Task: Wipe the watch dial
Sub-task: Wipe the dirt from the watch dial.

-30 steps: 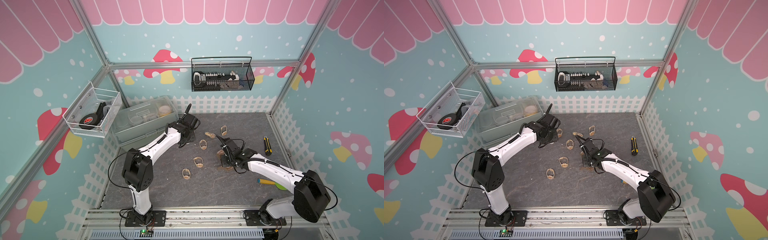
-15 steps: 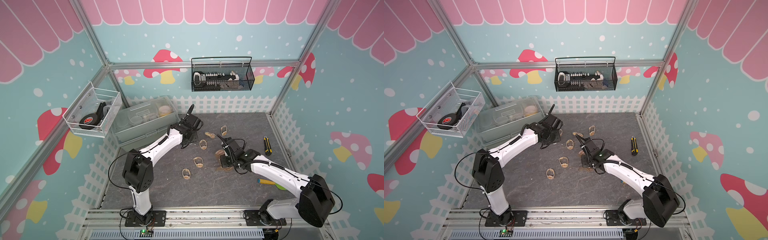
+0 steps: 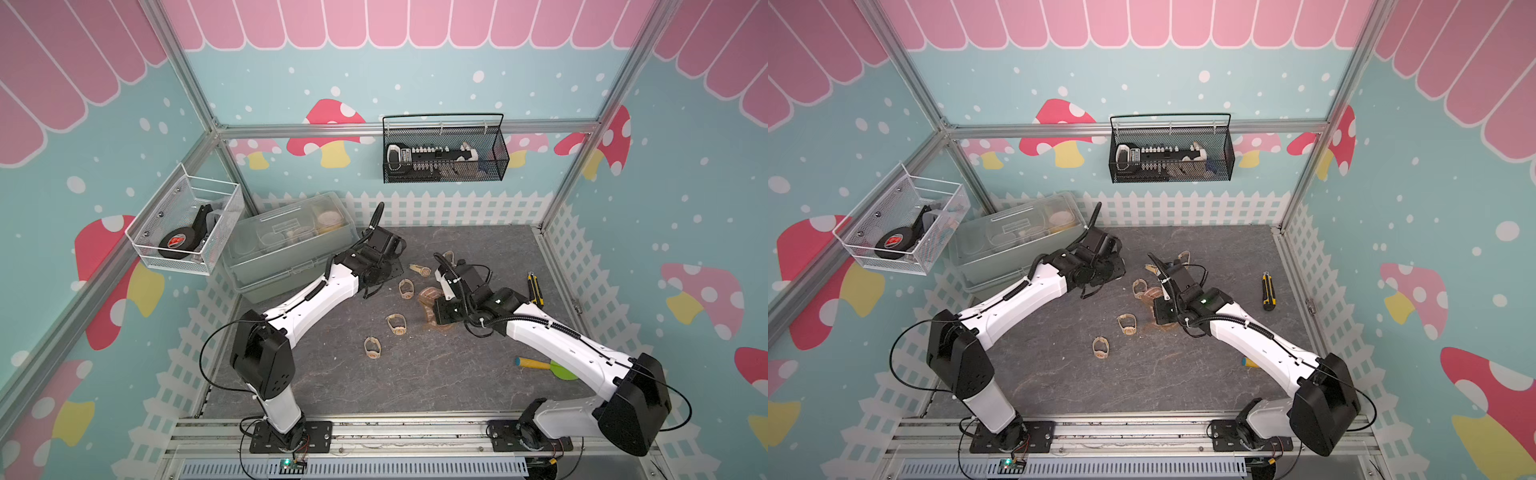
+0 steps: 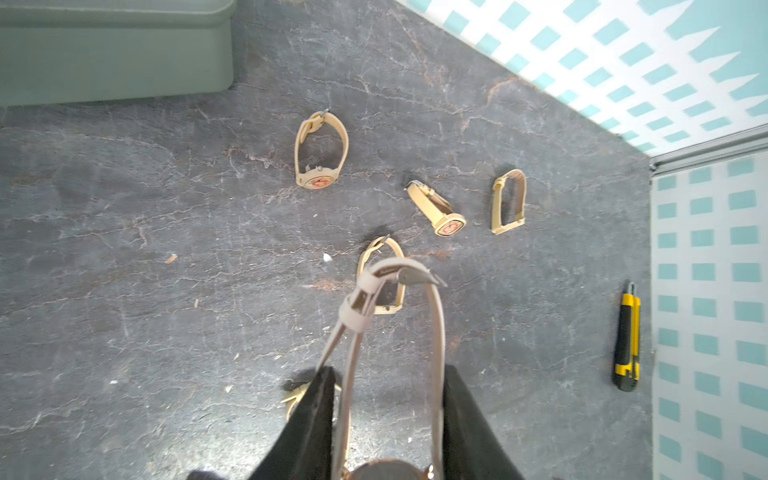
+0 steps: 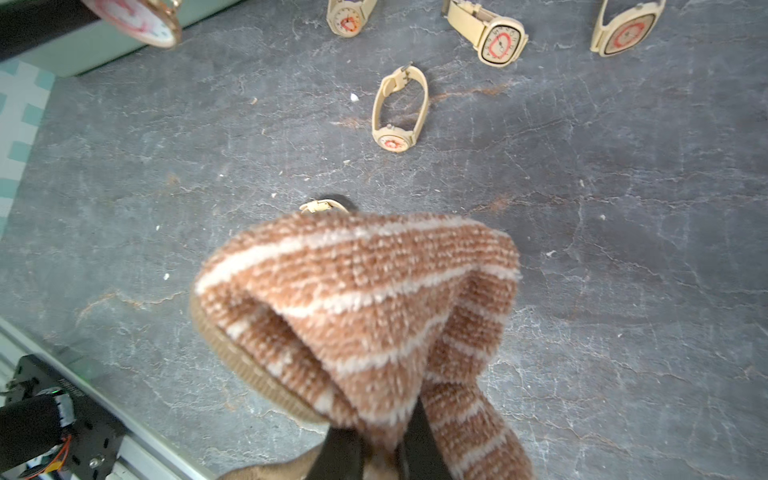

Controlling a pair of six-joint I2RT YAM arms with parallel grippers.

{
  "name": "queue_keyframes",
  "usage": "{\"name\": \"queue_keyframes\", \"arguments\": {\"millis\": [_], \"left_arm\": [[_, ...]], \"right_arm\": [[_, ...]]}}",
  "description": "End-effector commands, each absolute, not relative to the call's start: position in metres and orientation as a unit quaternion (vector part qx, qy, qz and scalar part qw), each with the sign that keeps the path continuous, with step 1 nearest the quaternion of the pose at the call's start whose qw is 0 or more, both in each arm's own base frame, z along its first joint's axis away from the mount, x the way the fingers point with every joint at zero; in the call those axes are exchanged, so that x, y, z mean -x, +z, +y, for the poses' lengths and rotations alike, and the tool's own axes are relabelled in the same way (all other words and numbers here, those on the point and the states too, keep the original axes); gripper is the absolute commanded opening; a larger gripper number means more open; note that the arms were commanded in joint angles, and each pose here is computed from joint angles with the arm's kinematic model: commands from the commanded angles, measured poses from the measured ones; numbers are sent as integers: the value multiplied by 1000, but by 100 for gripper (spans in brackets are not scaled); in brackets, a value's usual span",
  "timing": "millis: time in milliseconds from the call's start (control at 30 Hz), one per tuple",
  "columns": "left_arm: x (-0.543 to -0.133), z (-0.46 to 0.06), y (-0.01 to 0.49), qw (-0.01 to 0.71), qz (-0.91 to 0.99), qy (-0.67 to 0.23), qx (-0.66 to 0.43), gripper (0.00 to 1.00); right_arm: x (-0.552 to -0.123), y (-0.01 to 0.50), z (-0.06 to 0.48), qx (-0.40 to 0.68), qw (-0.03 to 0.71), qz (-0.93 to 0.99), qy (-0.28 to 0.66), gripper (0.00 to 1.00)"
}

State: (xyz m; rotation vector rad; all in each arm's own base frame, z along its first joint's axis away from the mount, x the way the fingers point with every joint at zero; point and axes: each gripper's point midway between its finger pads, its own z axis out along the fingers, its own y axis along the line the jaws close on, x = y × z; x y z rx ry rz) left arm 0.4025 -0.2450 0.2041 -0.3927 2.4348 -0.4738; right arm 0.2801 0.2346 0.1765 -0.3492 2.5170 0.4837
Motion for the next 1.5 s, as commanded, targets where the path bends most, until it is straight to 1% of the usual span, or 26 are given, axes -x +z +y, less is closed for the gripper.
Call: {"name": "queue_keyframes", "arguments": {"millis": [0,167,300,433,567,733,933,1300,1467], "left_arm": [[-404,-254,225,332,898,-229,173,0],[-404,-261,226,335,878,-277,202,0],[-406,-268,225,334,850,-334,234,0],[-407,-277,221,321,830,-378,255,0],[-408,-285,226,314,814,-413,262,0],[-405,-291,232,303,788,-461,274,0],[-397,-292,230,291,781,-478,276,0],[-386,-286,224,284,789,-475,267,0],[-387,-271,232,294,785,-473,271,0]], "right_arm": [[-281,190,250,127,272,930,213,0],[-289,205,270,127,279,917,256,0],[-299,209,284,124,276,913,273,0],[-311,211,295,124,274,913,277,0],[-319,205,305,123,267,914,280,0],[-335,202,311,124,275,914,270,0],[-354,215,315,121,297,908,268,0],[-385,242,297,89,328,898,280,0],[-399,246,283,71,334,898,279,0]]}}
